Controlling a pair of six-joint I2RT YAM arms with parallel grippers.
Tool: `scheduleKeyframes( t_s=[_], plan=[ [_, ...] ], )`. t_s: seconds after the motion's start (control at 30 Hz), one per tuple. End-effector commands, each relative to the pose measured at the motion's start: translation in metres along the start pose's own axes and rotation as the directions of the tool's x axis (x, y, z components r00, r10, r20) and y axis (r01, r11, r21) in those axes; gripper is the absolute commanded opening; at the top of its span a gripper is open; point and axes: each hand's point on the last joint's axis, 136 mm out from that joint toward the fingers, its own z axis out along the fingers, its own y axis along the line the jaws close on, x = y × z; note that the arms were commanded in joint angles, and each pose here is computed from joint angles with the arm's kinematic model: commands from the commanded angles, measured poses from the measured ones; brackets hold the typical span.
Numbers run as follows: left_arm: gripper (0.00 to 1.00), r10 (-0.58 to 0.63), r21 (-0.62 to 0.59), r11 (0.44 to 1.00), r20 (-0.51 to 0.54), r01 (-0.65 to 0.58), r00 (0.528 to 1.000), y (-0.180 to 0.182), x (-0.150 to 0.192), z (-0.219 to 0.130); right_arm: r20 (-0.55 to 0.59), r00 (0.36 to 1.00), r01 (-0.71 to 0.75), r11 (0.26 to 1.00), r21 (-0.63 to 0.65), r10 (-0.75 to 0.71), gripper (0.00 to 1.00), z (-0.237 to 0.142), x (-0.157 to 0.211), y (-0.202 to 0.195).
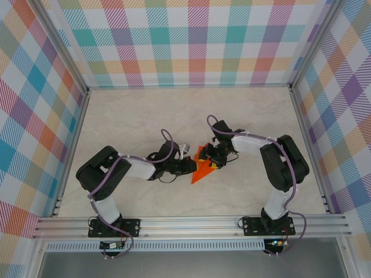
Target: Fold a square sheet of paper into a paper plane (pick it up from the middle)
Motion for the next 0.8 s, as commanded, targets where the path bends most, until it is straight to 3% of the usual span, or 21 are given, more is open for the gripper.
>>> scheduleKeyframes(
  t_s=[0.0,0.77],
  plan=[
    [0.05,0.003,-0.027,1.000,-0.014,-0.003,1.000,0.006,0.004,0.004,-0.006,0.997,-0.069,0.966,0.251,0.073,0.57,0.024,0.007,-0.066],
    [0.07,0.024,-0.010,1.000,0.011,-0.024,1.000,-0.007,-0.005,-0.001,0.030,0.990,-0.140,0.916,0.375,0.139,0.47,0.027,0.011,-0.094]
  ],
)
